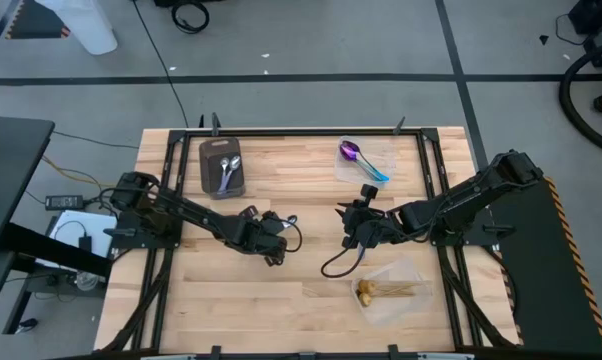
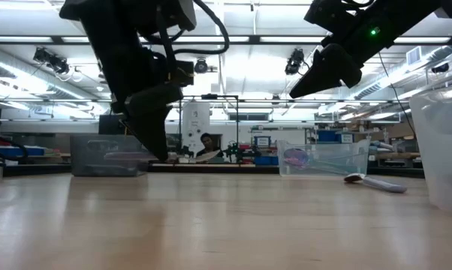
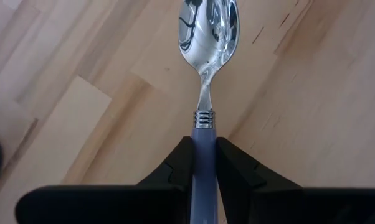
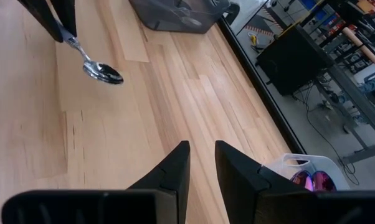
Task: Sort silverware by color (type)
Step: Put the purple spoon into the black bin
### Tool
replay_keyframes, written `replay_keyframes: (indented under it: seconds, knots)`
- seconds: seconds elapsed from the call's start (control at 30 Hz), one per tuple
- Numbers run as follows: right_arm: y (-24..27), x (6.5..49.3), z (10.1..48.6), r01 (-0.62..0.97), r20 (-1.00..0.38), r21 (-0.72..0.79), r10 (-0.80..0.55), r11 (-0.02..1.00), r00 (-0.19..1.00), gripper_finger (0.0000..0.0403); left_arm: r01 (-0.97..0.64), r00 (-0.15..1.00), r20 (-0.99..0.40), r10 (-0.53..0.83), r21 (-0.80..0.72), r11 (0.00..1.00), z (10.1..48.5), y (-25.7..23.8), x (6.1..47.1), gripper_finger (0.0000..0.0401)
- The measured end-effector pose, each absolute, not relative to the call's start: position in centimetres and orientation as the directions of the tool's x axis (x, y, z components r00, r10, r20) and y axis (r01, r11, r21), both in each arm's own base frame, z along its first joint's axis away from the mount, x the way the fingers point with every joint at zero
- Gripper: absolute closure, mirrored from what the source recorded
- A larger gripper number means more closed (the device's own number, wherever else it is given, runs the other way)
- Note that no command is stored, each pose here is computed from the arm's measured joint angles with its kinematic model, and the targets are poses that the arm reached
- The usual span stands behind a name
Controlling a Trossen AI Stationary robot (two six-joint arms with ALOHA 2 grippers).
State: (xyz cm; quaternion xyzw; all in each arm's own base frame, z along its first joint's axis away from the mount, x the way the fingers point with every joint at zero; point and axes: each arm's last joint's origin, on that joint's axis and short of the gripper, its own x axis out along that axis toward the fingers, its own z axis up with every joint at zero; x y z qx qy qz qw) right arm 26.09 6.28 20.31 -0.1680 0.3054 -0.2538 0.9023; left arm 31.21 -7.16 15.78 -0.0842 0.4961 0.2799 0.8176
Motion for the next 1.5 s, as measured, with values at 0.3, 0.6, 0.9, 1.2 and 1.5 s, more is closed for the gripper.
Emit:
replay_keyframes:
  seconds: [0.3, 0.6, 0.9, 1.2, 1.5]
  knots:
    - [6.3, 26.1, 20.3, 0.35, -0.47, -0.457, -0.556, 0.818, 0.685, 0.0317, -0.563, 0.308, -0.855, 0.418, 0.191, 0.804, 17.3, -6.7, 29.9, 0.0346]
    - [6.4, 26.1, 20.3, 0.333, -0.482, -0.441, -0.533, 0.833, 0.695, 0.0317, -0.614, 0.289, -0.818, 0.497, 0.24, 0.752, 20.4, -5.7, 27.6, 0.0346]
    - [6.4, 26.2, 20.2, 0.322, -0.493, -0.427, -0.516, 0.845, 0.701, 0.0317, -0.666, 0.288, -0.771, 0.568, 0.265, 0.697, 23.2, -4.5, 25.5, 0.0346]
    - [6.4, 26.1, 20.2, 0.319, -0.496, -0.424, -0.512, 0.848, 0.701, 0.0317, -0.695, 0.21, -0.736, 0.643, 0.351, 0.628, 24.0, -2.3, 24.5, 0.0346]
    - [6.4, 26.1, 20.2, 0.316, -0.5, -0.426, -0.512, 0.848, 0.699, 0.0317, -0.68, 0.12, -0.737, 0.665, 0.427, 0.596, 23.7, -0.6, 24.0, 0.0346]
